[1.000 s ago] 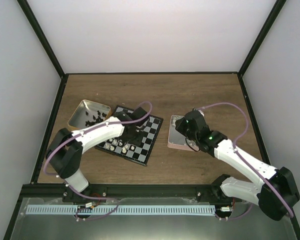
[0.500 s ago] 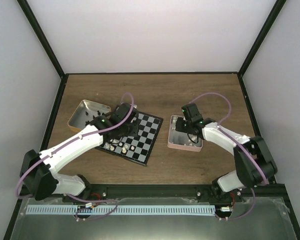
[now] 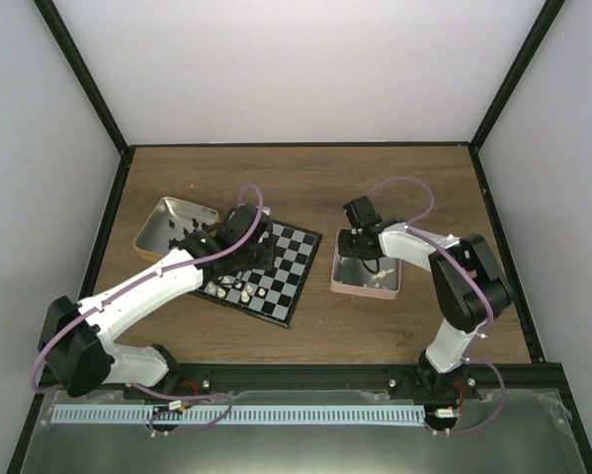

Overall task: Set up the chess pieces on the board
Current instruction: Pick up the chess piece from the storage box, then place the chess piece on the chessboard.

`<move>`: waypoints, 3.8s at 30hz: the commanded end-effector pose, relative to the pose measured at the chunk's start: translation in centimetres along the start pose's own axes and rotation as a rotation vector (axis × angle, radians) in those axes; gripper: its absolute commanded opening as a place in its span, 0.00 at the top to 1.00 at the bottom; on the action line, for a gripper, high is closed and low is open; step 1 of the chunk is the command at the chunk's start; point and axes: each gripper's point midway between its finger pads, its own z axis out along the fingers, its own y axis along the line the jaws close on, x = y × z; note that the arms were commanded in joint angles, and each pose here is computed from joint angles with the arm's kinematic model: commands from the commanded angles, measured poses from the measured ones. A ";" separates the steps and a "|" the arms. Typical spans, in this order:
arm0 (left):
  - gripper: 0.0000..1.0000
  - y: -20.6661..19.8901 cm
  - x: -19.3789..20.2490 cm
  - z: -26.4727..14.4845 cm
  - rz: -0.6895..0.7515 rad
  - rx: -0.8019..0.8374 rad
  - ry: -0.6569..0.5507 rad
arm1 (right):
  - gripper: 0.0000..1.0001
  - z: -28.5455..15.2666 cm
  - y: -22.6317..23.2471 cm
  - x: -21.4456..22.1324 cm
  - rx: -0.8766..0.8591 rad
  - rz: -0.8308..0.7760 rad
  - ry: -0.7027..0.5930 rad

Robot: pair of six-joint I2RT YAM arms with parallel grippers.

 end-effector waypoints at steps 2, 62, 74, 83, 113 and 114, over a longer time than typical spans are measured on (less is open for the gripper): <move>0.57 -0.1 -0.1 0.7 0.000 0.006 0.000 | 0.65 0.3 -0.5 0.2 0.112 -0.028 0.024; 0.57 0.3 1.1 2.0 0.008 0.004 0.029 | 0.85 0.6 -1.0 7.1 0.178 -0.179 0.174; 0.56 -0.4 -0.8 -0.1 -0.059 0.056 -0.059 | 0.92 -3.8 1.4 1.6 0.082 -0.120 -0.086; 0.48 -4.2 -5.0 -6.4 -0.137 0.336 -0.246 | 0.92 -11.0 7.6 -1.6 -0.285 -0.207 -0.288; 0.57 -10.3 -5.0 -9.0 -0.223 0.740 -0.100 | 0.91 -26.6 17.4 3.6 -1.137 -0.713 -0.454; 0.60 -10.4 -4.9 -9.0 -0.222 0.746 -0.096 | 0.91 -26.6 17.4 3.5 -1.137 -0.710 -0.456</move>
